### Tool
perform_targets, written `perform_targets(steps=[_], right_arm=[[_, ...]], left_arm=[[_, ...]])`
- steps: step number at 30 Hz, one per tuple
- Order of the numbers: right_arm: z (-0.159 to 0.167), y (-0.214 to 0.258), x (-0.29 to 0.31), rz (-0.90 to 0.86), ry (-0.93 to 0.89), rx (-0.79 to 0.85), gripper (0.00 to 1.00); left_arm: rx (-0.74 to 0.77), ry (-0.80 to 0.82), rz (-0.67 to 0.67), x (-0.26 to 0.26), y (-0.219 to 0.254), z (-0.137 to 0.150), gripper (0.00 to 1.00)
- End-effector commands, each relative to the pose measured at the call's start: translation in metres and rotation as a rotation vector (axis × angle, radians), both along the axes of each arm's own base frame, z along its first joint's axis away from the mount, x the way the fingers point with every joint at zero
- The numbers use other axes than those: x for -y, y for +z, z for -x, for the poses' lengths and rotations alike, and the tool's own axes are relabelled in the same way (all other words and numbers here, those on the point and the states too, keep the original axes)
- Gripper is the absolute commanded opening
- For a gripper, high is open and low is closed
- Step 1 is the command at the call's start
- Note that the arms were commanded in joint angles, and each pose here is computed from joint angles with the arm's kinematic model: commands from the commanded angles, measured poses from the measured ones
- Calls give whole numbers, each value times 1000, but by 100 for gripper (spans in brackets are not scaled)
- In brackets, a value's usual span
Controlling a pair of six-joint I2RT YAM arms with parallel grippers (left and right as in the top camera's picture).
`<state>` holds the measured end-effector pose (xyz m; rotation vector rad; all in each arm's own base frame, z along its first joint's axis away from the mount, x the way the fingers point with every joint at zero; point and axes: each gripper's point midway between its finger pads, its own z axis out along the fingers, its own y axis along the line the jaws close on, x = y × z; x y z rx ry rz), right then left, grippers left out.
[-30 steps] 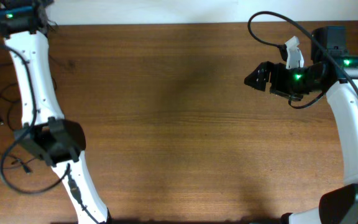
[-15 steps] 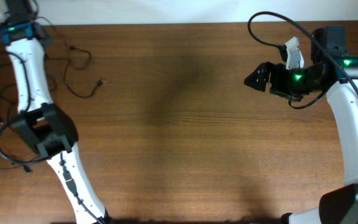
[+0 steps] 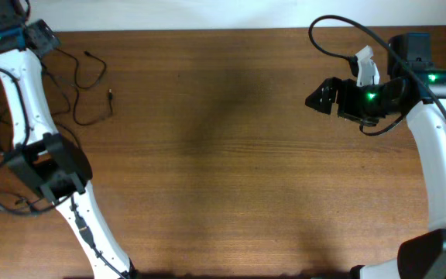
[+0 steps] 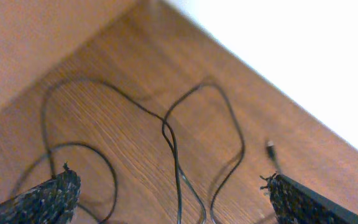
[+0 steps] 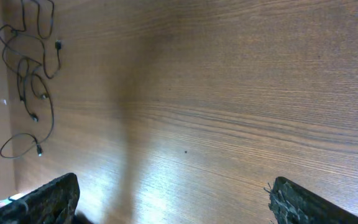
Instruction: Untangle cables
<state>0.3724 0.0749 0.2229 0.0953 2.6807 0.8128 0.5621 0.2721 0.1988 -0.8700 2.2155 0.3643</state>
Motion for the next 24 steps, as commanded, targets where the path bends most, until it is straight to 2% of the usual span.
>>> perform_targets(steps=[1,4,7,10,13,16,24], right_arm=[[-3,3,3,13,-2,17,99],[-2,8,5,26,-7,34,99],[1,25,14,85,-32,84,99],[13,46,25,157,-66,122,99],[34,60,33,226,-55,156,99],[55,74,42,283,-86,179,99],[122,116,41,300,-110,286,99]], left_arm=[[173,-25,-73,17,126,34,99],[217,-113,-23,53,170,60,99],[226,-222,53,106,209,108,99],[178,-317,147,154,220,154,99],[92,-338,204,178,215,196,100],[20,-330,238,184,205,218,99],[20,-328,235,184,206,219,99]])
